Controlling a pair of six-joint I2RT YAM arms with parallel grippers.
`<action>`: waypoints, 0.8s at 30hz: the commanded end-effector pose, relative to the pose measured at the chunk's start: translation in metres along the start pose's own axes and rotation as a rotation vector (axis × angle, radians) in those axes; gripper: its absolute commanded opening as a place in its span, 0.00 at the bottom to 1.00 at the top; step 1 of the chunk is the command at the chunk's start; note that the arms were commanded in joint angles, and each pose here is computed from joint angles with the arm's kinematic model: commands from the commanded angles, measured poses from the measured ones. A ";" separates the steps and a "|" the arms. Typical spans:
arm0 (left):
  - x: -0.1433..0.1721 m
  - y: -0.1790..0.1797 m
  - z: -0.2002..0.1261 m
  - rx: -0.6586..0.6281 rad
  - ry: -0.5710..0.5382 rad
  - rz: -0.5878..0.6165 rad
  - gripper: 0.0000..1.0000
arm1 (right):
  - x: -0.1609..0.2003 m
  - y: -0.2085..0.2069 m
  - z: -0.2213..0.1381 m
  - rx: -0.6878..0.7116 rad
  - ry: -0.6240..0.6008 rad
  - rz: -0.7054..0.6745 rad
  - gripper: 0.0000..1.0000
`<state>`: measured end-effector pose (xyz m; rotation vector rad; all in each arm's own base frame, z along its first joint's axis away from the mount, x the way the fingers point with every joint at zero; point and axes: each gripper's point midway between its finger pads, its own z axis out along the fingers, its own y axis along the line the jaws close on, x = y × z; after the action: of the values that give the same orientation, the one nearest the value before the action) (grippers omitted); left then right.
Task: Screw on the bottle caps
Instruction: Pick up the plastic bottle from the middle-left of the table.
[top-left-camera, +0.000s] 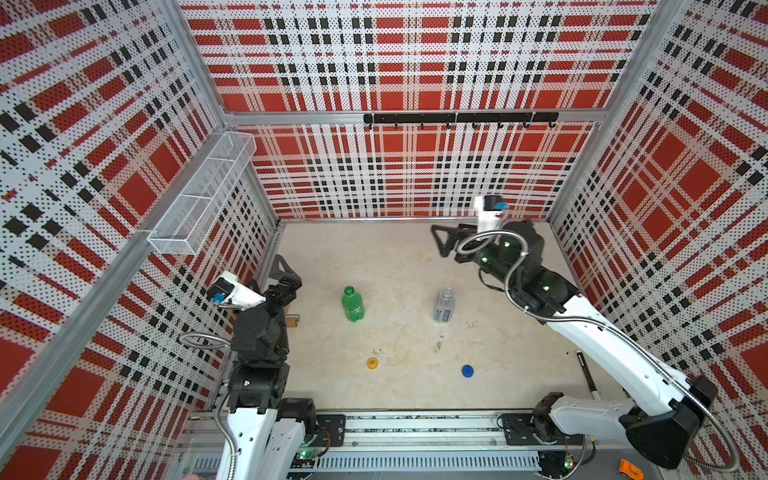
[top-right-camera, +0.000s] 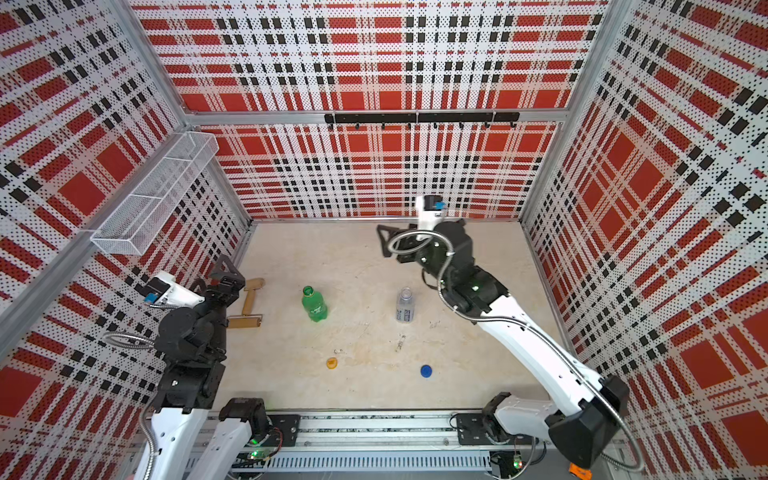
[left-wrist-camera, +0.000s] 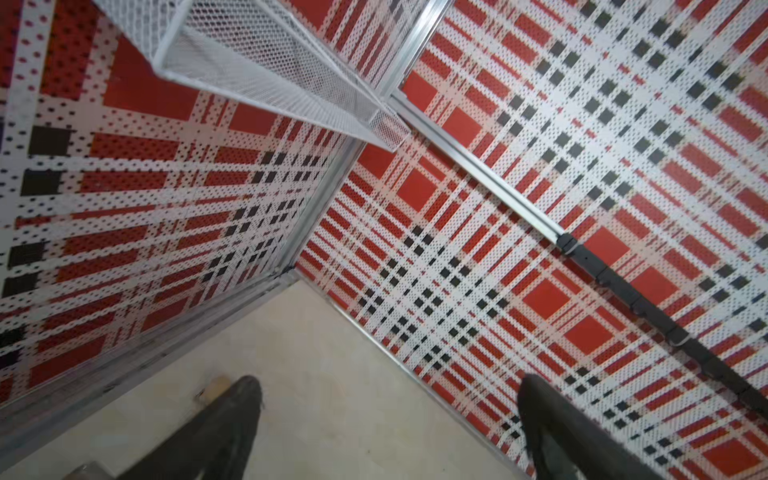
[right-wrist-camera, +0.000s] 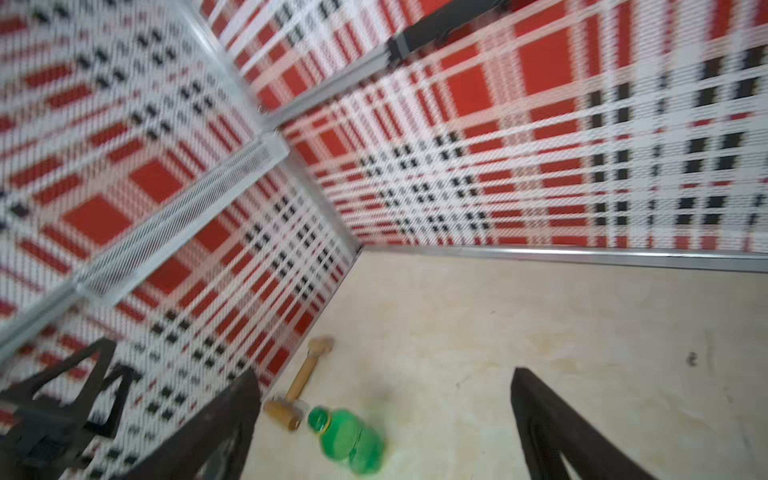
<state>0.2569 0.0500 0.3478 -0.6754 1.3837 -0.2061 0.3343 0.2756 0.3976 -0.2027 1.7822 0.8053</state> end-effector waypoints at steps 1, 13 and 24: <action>0.027 0.017 -0.011 -0.077 0.135 0.105 0.99 | 0.073 0.015 0.031 0.043 0.241 -0.141 1.00; 0.008 0.054 -0.033 -0.270 0.072 0.212 0.99 | 0.182 0.097 0.114 -0.148 0.498 -0.242 0.94; 0.011 0.049 -0.035 -0.233 0.077 0.220 0.99 | 0.216 0.103 0.158 -0.134 0.543 -0.292 0.80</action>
<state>0.2180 0.0709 0.3060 -0.7110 1.5713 0.0964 0.3247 0.4919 0.2175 -0.7825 2.1713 0.7059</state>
